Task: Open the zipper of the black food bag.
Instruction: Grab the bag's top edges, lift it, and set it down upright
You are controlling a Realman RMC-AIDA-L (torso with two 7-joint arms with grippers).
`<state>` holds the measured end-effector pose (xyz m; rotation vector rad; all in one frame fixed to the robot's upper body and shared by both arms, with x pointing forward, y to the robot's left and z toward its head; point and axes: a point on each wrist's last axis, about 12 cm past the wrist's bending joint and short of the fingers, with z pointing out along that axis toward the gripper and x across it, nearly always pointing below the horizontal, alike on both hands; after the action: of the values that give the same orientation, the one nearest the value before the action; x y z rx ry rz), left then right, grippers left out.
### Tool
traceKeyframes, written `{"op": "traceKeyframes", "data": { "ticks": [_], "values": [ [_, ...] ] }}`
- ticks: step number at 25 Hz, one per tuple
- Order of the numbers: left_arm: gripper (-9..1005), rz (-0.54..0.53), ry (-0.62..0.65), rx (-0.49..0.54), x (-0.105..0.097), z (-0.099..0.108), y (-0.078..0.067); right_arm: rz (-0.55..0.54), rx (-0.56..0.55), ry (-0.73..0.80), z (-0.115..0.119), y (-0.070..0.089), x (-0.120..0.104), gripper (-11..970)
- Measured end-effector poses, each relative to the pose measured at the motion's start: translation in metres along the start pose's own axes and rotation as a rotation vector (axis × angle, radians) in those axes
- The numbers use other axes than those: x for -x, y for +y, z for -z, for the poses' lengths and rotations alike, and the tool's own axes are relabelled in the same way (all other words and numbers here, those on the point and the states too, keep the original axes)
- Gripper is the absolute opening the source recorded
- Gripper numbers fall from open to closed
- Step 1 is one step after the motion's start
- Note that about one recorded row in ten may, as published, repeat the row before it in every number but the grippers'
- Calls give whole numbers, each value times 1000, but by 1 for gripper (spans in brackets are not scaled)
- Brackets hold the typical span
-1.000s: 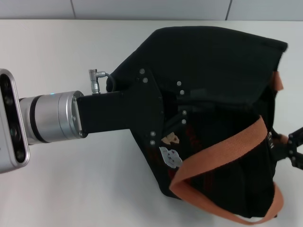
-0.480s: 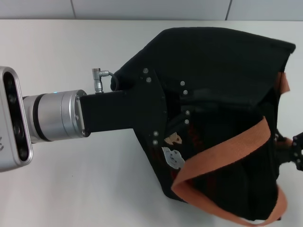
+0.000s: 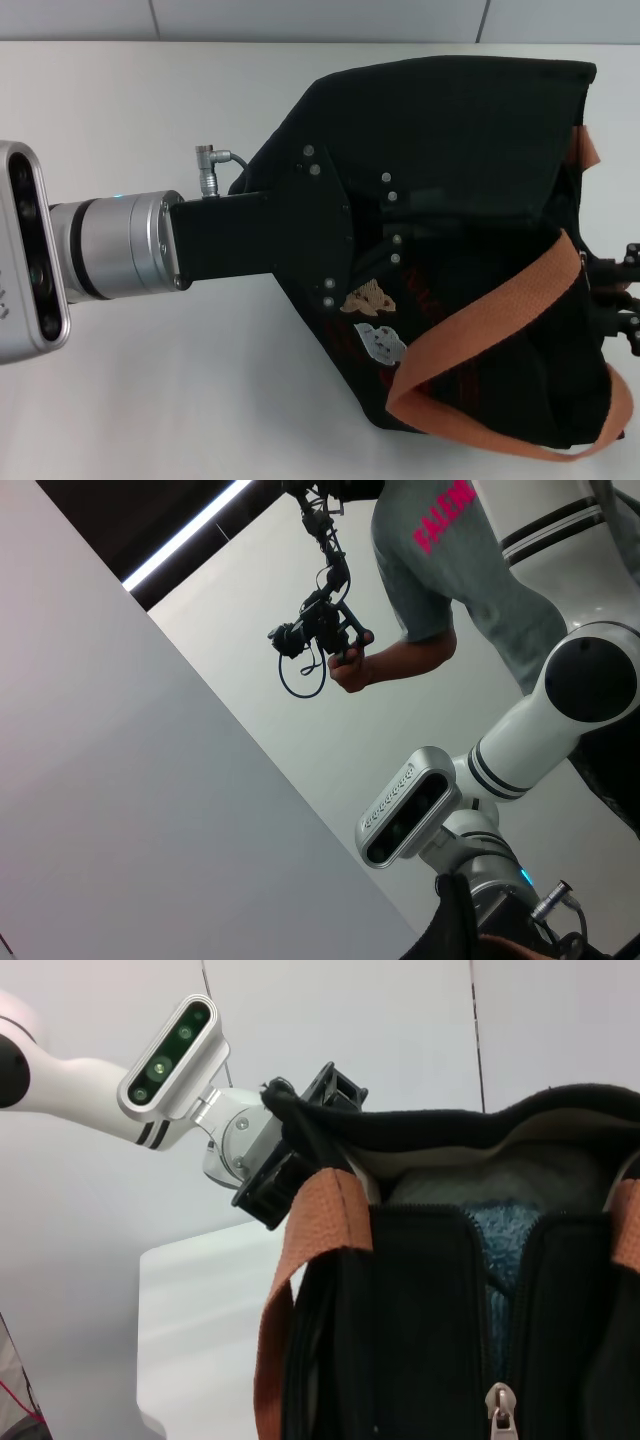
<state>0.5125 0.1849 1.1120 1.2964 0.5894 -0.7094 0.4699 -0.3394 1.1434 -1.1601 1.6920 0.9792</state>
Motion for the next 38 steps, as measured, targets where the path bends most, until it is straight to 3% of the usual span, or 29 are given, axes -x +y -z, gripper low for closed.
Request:
{"op": "traceKeyframes", "data": {
  "ticks": [11, 17, 22, 30, 38],
  "values": [
    [94, -3, 1, 0, 0, 0, 1, -9, -38, -4, -9, -11, 2, 574],
    [93, -3, 1, 0, 0, 0, 1, 4, -49, -12, -10, -14, 3, 544],
    [93, -3, 0, 0, 0, -1, 1, 29, -60, -31, -9, -13, 5, 326],
    [93, -4, 0, -1, 0, -1, 1, 28, -53, -36, -6, -11, 4, 125],
    [93, -5, 0, -1, 0, -1, 1, 34, -56, -40, -5, -11, 5, 92]
  ]
}}
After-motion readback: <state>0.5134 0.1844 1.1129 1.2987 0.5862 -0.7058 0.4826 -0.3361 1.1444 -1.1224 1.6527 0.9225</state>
